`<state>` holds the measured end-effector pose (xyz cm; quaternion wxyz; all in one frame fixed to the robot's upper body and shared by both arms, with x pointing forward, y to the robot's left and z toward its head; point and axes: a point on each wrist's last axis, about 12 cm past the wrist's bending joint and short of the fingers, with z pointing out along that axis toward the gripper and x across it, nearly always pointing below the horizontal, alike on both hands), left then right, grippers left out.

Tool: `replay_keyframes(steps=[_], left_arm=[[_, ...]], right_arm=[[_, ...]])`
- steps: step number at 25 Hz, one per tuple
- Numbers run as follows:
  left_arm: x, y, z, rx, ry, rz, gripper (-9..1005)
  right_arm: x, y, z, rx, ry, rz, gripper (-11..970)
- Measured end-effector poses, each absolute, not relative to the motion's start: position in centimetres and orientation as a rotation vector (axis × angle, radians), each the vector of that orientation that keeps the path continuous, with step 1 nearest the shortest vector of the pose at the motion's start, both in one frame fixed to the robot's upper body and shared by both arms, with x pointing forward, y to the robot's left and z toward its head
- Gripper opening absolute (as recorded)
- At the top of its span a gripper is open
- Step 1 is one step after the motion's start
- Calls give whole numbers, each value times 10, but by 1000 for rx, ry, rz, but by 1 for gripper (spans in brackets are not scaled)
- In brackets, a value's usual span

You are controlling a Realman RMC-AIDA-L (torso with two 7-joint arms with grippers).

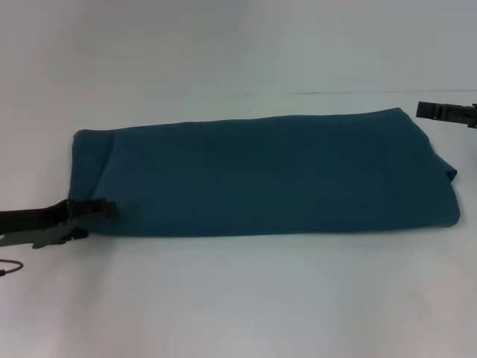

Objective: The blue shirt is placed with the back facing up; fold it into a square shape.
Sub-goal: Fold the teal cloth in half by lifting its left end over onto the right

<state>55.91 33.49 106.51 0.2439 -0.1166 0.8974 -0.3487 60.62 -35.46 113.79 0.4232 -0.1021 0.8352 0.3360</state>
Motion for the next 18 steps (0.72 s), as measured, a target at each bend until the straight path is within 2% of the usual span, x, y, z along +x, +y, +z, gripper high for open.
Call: replay_keyframes(steps=[18], left_arm=[[562, 335, 1068, -301, 2447, -941, 843]], right_arm=[[606, -354, 1137, -260, 2094, 837, 918]])
